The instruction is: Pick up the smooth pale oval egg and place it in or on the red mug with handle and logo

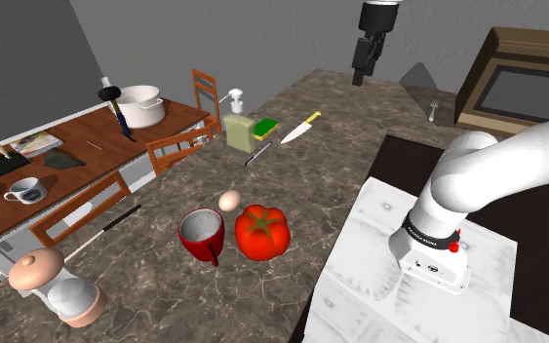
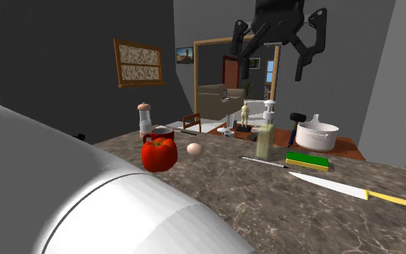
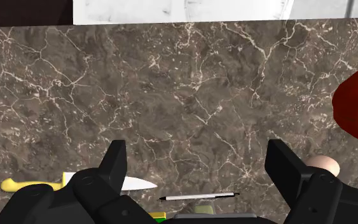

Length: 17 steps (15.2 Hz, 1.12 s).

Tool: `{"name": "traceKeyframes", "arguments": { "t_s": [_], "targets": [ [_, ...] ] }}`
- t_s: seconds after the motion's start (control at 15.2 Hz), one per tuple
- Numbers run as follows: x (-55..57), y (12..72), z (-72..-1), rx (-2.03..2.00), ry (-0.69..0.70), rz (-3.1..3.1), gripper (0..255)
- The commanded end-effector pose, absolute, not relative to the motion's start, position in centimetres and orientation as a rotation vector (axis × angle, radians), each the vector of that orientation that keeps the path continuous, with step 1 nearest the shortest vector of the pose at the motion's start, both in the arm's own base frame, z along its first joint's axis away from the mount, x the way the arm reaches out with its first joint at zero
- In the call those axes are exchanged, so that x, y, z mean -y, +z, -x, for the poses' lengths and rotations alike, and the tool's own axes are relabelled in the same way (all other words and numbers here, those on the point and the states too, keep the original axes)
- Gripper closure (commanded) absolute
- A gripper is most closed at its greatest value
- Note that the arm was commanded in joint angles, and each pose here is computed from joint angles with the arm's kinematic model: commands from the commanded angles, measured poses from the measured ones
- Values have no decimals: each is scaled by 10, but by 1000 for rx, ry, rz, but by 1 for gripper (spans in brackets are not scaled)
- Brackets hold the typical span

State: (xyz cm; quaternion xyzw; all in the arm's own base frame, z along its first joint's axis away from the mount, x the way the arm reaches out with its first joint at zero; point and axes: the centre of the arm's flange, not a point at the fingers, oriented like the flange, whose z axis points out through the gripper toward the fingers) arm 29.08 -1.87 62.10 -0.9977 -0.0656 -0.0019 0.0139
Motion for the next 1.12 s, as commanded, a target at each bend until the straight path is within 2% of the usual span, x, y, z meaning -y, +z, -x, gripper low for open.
{"name": "traceKeyframes", "arguments": {
  "t_s": [0.0, 1.06],
  "targets": [
    [19, 621, -291, 204, -6, 3107, 0],
    [-173, 516, -337, -330, -13, 3192, 0]
  ]
}}
